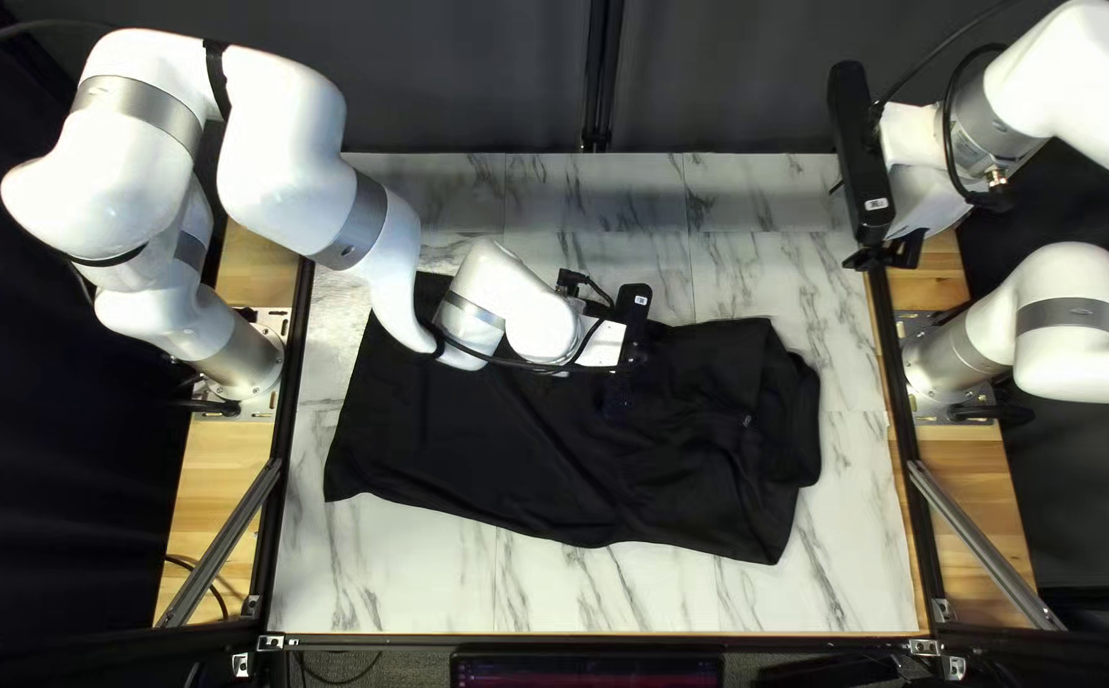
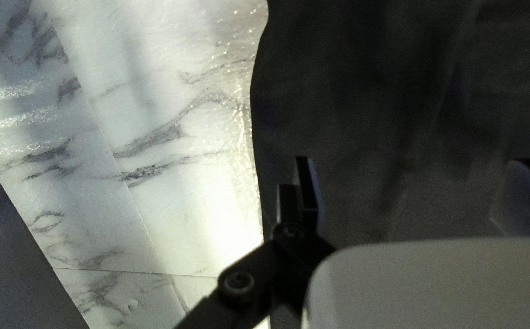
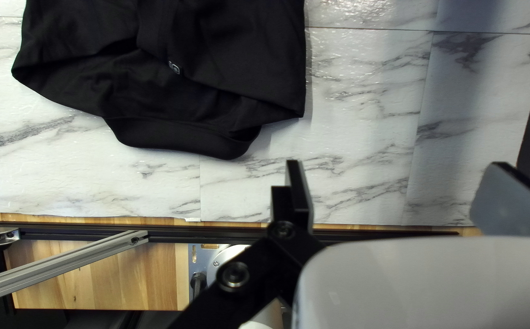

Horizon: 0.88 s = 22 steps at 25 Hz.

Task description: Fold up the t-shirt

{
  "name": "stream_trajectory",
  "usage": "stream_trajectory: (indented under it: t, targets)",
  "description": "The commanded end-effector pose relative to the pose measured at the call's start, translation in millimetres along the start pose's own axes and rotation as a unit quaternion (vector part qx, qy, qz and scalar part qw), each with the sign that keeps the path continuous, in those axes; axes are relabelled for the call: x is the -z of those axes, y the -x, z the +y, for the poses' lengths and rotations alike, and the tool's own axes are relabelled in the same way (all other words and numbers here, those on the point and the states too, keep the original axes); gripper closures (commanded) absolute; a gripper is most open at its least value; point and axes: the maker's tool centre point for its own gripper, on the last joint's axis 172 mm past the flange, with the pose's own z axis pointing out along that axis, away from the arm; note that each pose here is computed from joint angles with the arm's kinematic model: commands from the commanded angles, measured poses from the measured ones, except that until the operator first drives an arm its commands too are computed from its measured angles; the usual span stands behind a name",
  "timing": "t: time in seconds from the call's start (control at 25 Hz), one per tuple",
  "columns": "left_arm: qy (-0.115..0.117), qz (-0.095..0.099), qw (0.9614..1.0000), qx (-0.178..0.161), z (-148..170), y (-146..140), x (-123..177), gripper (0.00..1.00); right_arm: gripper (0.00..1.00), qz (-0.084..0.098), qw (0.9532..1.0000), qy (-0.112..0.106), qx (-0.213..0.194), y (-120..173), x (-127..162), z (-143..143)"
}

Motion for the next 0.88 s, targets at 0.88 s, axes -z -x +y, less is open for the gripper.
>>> stream_trajectory:
  t: [0.88]
  targets:
    - [-0.072,-0.053,0.9957,0.026,-12.9,-12.7,-0.4,0.0,0.0,0.0,1.0,0.0,0.0,0.0,0.0,0.0]
